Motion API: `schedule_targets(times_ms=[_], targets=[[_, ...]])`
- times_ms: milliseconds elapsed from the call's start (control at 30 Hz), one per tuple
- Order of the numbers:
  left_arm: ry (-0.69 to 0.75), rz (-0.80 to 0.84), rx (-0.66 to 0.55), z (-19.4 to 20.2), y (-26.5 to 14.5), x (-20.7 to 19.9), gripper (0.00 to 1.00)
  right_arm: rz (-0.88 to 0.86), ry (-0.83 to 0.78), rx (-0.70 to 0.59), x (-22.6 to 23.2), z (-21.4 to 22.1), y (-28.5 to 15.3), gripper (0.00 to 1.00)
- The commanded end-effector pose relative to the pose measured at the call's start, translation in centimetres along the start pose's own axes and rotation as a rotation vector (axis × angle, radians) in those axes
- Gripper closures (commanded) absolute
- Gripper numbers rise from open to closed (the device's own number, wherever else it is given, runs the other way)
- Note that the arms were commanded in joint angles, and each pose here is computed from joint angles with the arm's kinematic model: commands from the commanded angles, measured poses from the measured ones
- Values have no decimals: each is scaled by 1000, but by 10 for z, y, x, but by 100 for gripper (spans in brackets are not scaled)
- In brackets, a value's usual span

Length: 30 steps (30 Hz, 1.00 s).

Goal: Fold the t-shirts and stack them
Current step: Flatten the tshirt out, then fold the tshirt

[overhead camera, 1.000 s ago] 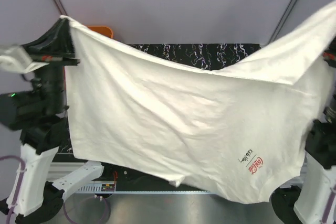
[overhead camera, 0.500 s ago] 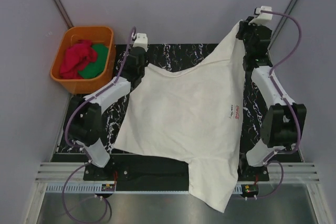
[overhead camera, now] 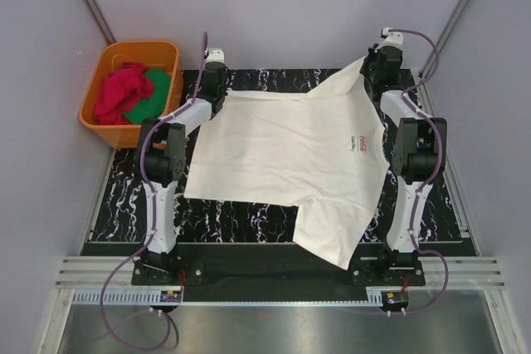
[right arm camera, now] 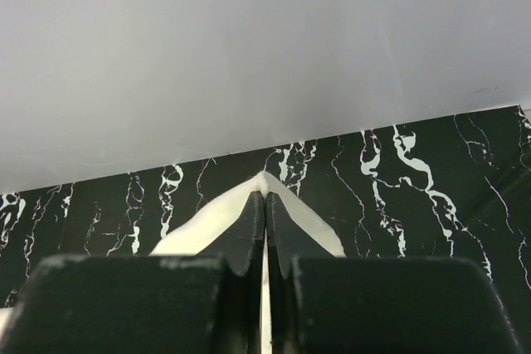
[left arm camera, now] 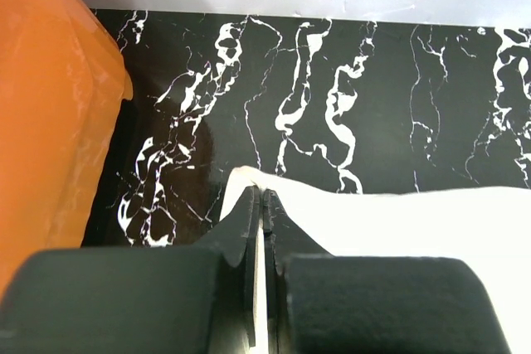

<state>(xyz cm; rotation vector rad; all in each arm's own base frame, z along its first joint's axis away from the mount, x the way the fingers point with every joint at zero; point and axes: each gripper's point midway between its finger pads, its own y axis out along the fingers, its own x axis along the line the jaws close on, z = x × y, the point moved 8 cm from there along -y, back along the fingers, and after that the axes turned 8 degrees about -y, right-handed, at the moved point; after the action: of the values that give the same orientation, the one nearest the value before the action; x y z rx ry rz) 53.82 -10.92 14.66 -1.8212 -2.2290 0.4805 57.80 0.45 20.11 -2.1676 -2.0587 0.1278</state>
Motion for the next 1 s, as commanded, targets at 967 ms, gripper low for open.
schedule_targets(times_ms=[967], targets=[[-243, 56, 287, 1, -21, 46, 100, 187, 223, 438, -20, -13, -184, 100]])
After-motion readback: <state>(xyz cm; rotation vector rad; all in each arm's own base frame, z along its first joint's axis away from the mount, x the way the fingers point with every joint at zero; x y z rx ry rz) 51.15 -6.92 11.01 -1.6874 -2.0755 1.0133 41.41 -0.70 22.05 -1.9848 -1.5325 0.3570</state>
